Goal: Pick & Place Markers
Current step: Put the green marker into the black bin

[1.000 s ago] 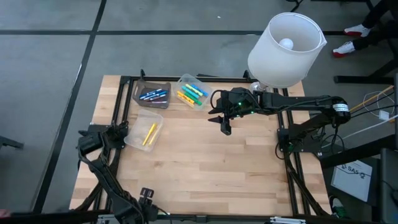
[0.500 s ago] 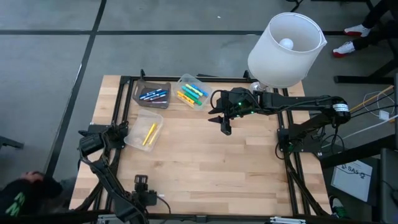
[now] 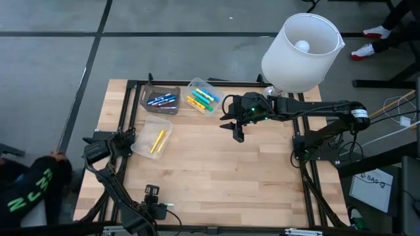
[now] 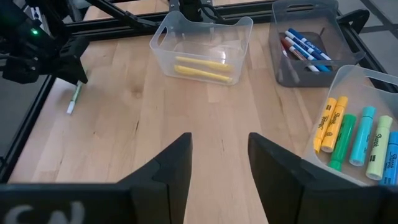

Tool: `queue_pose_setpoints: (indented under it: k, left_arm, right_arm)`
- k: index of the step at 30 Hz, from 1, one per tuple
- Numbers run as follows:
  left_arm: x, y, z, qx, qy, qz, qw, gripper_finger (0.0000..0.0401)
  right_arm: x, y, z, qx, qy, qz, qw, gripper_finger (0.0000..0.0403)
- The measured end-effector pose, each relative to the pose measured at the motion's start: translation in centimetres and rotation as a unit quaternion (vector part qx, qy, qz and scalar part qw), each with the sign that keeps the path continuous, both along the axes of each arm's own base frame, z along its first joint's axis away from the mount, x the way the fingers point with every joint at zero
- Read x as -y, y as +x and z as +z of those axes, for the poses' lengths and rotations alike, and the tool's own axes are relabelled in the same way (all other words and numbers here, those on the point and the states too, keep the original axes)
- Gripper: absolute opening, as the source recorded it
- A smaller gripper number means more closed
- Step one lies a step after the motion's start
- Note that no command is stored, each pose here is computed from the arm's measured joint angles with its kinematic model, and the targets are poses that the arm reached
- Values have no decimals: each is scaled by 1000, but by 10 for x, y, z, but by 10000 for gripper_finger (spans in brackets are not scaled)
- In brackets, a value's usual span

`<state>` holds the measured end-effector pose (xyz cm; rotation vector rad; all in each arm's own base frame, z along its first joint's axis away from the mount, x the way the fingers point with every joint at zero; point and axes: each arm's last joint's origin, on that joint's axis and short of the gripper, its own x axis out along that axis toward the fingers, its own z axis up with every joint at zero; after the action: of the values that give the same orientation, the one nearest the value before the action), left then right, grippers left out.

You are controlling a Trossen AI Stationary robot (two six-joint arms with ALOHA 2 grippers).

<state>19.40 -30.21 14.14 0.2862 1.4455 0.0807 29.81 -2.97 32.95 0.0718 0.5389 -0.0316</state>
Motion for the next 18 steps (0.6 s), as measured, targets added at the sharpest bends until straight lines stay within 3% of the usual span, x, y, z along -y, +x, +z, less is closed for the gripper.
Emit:
queue_pose_setpoints:
  k: [8,18]
  left_arm:
    - [2,3,0,19,-10,5,1000,17]
    - [2,9,1,42,-32,73,996,16]
  right_arm:
    - [0,0,0,0,0,0,1000,156]
    - [0,0,0,0,0,0,1000,156]
